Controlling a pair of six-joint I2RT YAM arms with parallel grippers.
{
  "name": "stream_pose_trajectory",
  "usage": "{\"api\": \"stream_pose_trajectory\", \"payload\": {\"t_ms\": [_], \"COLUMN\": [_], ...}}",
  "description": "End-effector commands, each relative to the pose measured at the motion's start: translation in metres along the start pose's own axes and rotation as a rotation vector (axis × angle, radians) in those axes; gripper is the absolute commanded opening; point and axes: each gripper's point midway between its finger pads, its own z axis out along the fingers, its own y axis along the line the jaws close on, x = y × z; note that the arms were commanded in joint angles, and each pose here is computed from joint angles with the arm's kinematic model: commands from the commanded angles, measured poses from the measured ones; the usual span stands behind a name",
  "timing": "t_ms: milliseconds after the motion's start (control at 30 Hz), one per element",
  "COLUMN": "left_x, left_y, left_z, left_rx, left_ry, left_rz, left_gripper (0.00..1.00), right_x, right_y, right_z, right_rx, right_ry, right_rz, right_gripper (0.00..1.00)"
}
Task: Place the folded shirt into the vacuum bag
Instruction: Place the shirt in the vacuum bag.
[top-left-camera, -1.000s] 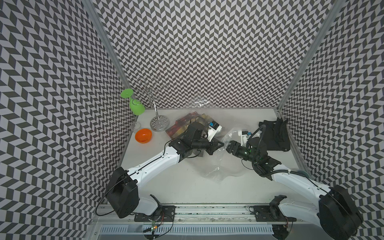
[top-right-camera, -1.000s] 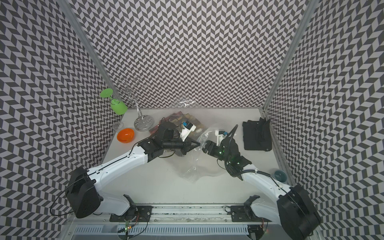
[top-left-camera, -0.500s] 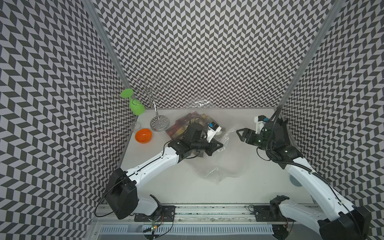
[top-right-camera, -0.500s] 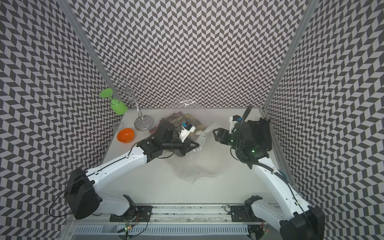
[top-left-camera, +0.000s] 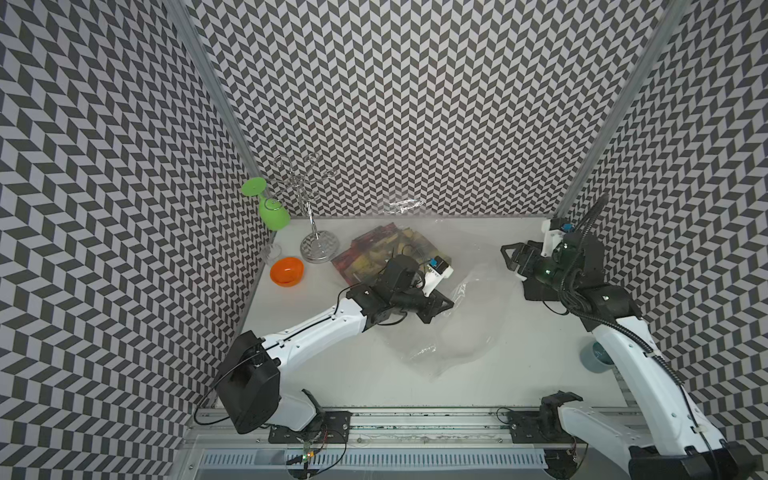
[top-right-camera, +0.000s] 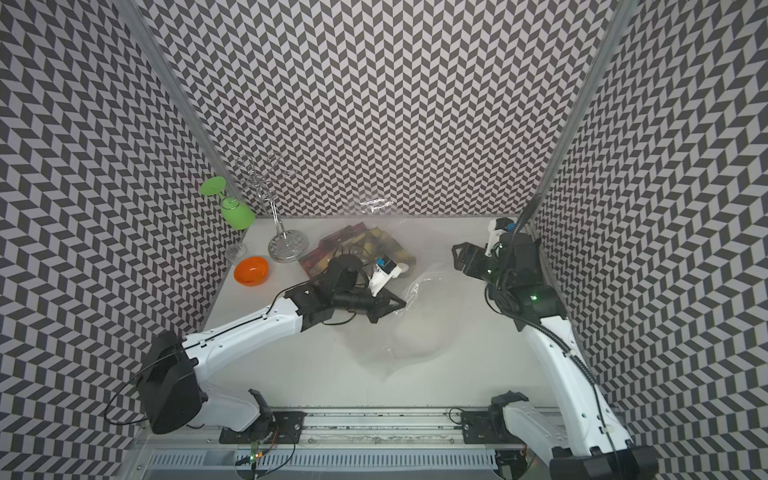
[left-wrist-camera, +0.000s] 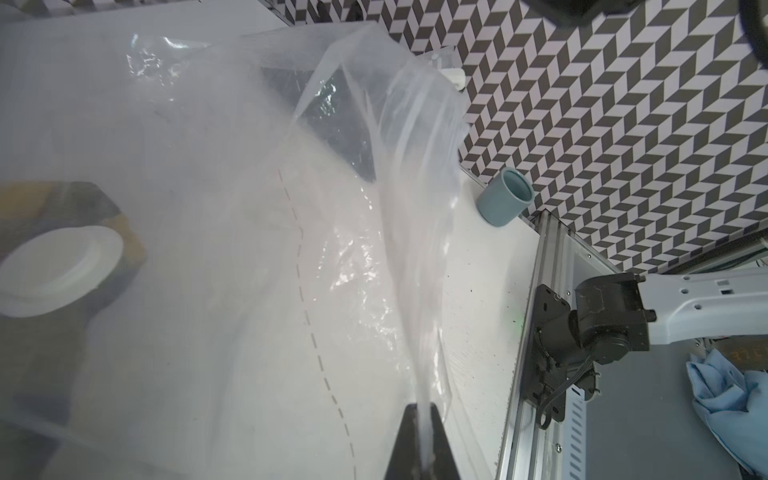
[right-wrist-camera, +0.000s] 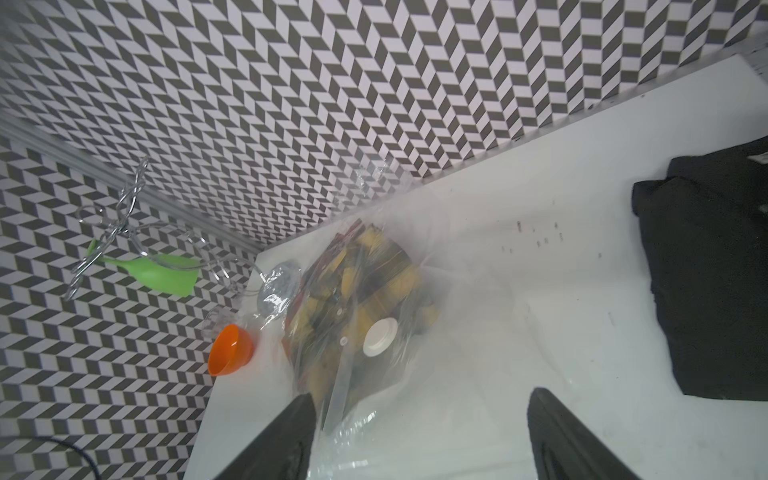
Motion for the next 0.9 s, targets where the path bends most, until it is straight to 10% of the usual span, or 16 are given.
{"api": "stream_pose_trajectory", "payload": {"t_ms": [0, 500, 867], "left_x": [0.021, 0.117, 0.109], "left_y": [-0.011, -0.009, -0.022], "left_z": [0.021, 0.026, 0.033], "left_rx": [0.021, 0.041, 0.081], "left_ry": [0.057, 0.28, 0.253], "left_rz": [-0.003, -0.061, -0.073], "left_gripper": [0.0, 0.0, 0.0], "right_x": [0.0, 0.094, 0.126], "right_y": [-0.019, -0.022, 0.022], "right_z": [0.009, 0.074, 0.09], "right_rx": [0.055, -0.042, -0.208], "right_ry": [0.009, 0.259, 0.347], "right_rz": [0.001, 0.048, 0.091], "right_gripper": [0.81, 0.76, 0.75]}}
